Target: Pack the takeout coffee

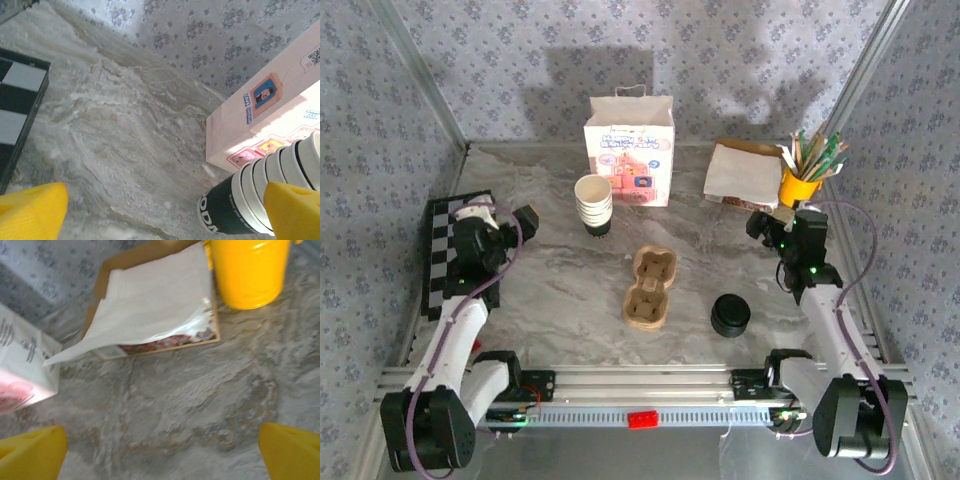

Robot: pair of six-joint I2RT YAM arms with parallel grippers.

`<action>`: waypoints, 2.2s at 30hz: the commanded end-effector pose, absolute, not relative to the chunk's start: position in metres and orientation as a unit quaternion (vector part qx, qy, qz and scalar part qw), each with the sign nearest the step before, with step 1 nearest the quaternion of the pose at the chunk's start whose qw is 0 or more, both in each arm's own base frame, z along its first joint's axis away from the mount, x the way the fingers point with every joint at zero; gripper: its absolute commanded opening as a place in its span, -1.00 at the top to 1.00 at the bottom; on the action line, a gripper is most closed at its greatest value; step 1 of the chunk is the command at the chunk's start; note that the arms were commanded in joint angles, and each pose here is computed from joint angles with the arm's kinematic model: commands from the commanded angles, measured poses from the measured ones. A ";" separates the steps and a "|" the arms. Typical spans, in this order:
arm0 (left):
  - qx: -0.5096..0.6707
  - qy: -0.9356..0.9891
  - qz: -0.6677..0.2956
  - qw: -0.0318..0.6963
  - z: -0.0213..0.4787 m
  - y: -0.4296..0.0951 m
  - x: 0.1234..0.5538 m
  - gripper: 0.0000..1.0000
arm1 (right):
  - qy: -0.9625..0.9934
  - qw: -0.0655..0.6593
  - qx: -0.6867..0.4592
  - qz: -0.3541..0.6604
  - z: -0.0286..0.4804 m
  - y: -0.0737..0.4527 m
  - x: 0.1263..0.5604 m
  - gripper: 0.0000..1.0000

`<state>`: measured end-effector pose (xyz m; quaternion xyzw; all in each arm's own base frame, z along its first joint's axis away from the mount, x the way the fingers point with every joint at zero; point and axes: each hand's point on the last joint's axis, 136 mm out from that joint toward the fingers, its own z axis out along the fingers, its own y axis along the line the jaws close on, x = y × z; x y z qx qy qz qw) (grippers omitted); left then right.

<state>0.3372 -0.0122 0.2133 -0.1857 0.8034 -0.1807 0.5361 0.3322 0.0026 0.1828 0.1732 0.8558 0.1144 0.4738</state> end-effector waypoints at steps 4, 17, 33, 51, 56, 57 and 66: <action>-0.191 0.816 -0.221 0.499 0.246 -0.028 0.320 -1.00 | 0.894 0.415 0.116 0.122 0.190 0.051 0.328 -0.99; -0.082 0.891 -0.191 0.403 0.275 -0.100 0.348 -0.63 | 0.929 0.339 -0.019 0.149 0.193 0.174 0.332 -0.99; 0.021 0.950 -0.123 0.287 0.225 -0.152 0.410 0.09 | 0.937 0.320 -0.047 0.133 0.191 0.194 0.333 -0.99; 0.047 0.959 -0.084 0.268 0.211 -0.155 0.425 0.96 | 0.940 0.307 -0.056 0.134 0.180 0.199 0.334 -0.99; 0.045 0.961 -0.070 0.262 0.212 -0.150 0.423 1.00 | 0.940 0.306 -0.056 0.137 0.179 0.200 0.334 -0.99; 0.044 0.962 -0.064 0.262 0.212 -0.148 0.423 1.00 | 0.940 0.307 -0.056 0.139 0.180 0.201 0.334 -0.99; 0.024 0.966 -0.012 0.256 0.213 -0.126 0.417 1.00 | 0.938 0.306 -0.054 0.156 0.181 0.206 0.335 -0.99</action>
